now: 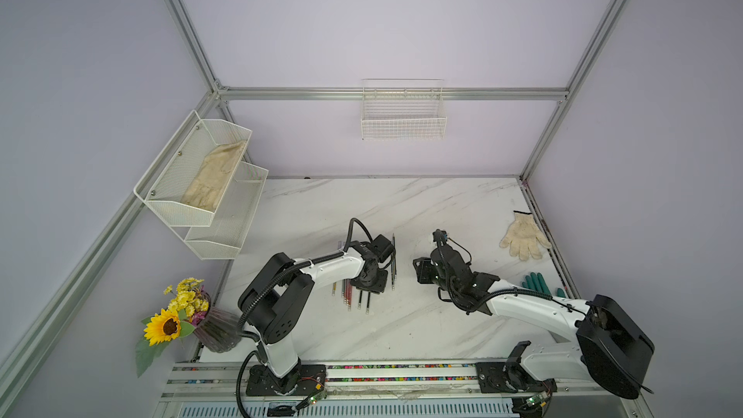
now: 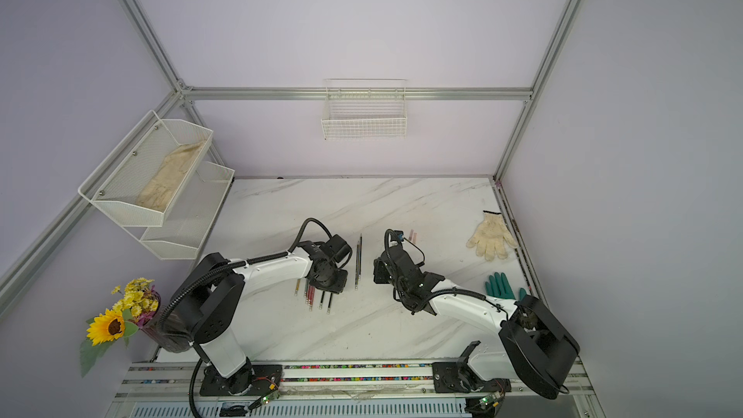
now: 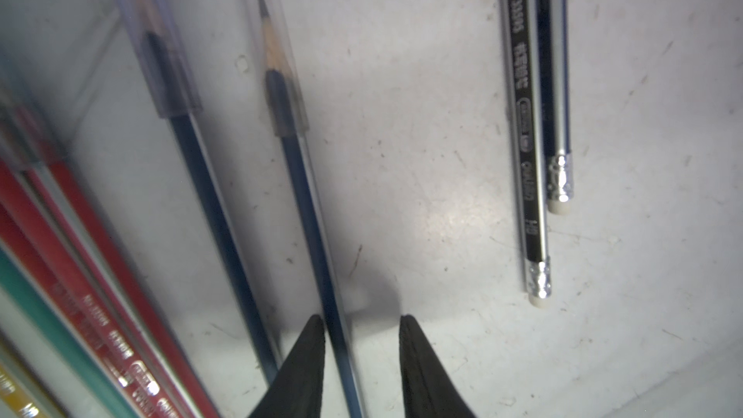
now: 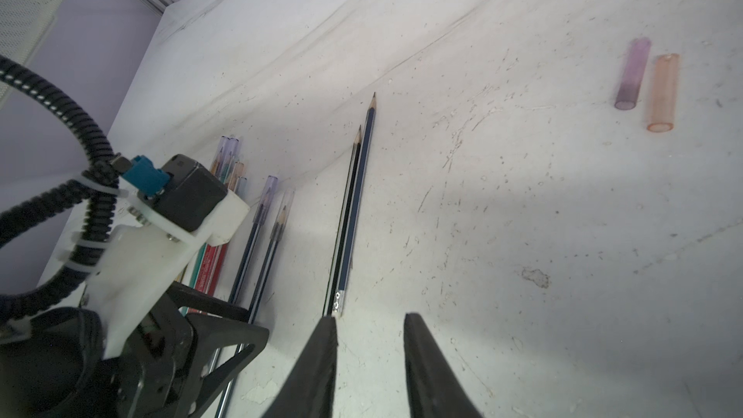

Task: Remove the protective cover of the pencils
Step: Pick up the pencil from the center of the board.

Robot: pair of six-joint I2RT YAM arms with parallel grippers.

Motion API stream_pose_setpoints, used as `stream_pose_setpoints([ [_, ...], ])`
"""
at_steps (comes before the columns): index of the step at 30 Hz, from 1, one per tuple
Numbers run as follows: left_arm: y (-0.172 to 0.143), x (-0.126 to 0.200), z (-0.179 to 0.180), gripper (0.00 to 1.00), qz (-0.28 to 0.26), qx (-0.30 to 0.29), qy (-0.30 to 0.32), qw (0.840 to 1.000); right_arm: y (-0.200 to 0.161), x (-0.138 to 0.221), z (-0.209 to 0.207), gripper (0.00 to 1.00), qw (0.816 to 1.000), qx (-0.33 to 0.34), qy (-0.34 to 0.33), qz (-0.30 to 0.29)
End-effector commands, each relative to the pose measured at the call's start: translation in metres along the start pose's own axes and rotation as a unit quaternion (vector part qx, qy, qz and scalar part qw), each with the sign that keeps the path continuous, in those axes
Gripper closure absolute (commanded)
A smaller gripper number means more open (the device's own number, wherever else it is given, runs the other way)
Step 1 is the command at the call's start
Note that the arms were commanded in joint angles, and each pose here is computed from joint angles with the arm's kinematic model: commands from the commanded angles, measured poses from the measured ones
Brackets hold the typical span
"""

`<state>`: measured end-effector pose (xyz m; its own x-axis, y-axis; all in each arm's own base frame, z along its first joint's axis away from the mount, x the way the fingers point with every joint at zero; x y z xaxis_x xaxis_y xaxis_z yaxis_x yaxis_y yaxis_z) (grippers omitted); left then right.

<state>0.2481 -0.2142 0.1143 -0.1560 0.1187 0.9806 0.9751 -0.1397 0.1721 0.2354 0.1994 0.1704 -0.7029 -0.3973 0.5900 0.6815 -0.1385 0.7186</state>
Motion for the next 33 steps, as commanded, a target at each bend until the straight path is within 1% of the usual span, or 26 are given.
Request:
stream_pose_setpoints([
  [1, -0.006, -0.004, 0.003, 0.68, 0.017, 0.009, -0.023, 1.0, 0.002, 0.003, -0.001, 0.68, 1.0, -0.009, 0.002, -0.013],
  [8, -0.009, -0.013, 0.01, 0.68, 0.035, 0.01, -0.005, 0.999, 0.002, 0.002, -0.001, 0.68, 1.0, -0.009, 0.0, -0.013],
  [9, -0.009, -0.014, 0.011, 0.71, 0.037, 0.009, -0.002, 0.999, 0.001, 0.002, -0.001, 0.68, 1.0, -0.008, 0.0, -0.012],
  [11, -0.011, -0.019, 0.013, 0.81, 0.044, 0.006, 0.005, 0.999, 0.002, 0.002, -0.001, 0.68, 1.0, -0.009, 0.0, -0.012],
  [12, -0.011, -0.02, 0.013, 0.84, 0.045, 0.006, 0.009, 0.999, 0.001, 0.001, -0.001, 0.68, 1.0, -0.009, 0.0, -0.012],
  [18, -0.012, -0.024, 0.014, 0.84, 0.053, 0.004, 0.015, 0.998, 0.002, 0.0, -0.001, 0.68, 1.0, -0.008, 0.0, -0.01],
  [21, -0.009, -0.019, 0.013, 0.85, 0.044, 0.002, 0.016, 0.999, 0.002, 0.0, 0.0, 0.68, 1.0, -0.008, 0.0, -0.01],
  [24, -0.004, -0.009, 0.01, 0.88, 0.029, -0.002, 0.011, 1.0, 0.002, 0.0, 0.0, 0.68, 1.0, -0.009, 0.001, -0.01],
  [26, 0.001, 0.001, 0.008, 0.95, 0.018, -0.005, 0.005, 1.0, 0.002, -0.001, 0.0, 0.68, 1.0, -0.009, 0.002, -0.01],
  [29, 0.007, 0.015, 0.004, 1.0, 0.003, -0.009, -0.003, 1.0, 0.002, -0.001, 0.0, 0.68, 1.0, -0.009, 0.003, -0.009],
  [33, 0.012, 0.031, 0.001, 1.0, -0.012, -0.012, -0.01, 1.0, 0.002, -0.001, 0.002, 0.68, 1.0, -0.009, 0.01, -0.008],
])
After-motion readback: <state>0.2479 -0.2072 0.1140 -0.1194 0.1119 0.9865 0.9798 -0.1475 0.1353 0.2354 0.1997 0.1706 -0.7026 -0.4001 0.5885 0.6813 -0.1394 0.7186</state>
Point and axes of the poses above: each gripper's point midway between its finger pads, its own x axis back along the fingers, its own z axis along the line the jaws close on, y = z × x, the point moved 9 cm from there along x, back along the fingers, and after that the axes turned 4 degrees about x, right-handed, at the moved point
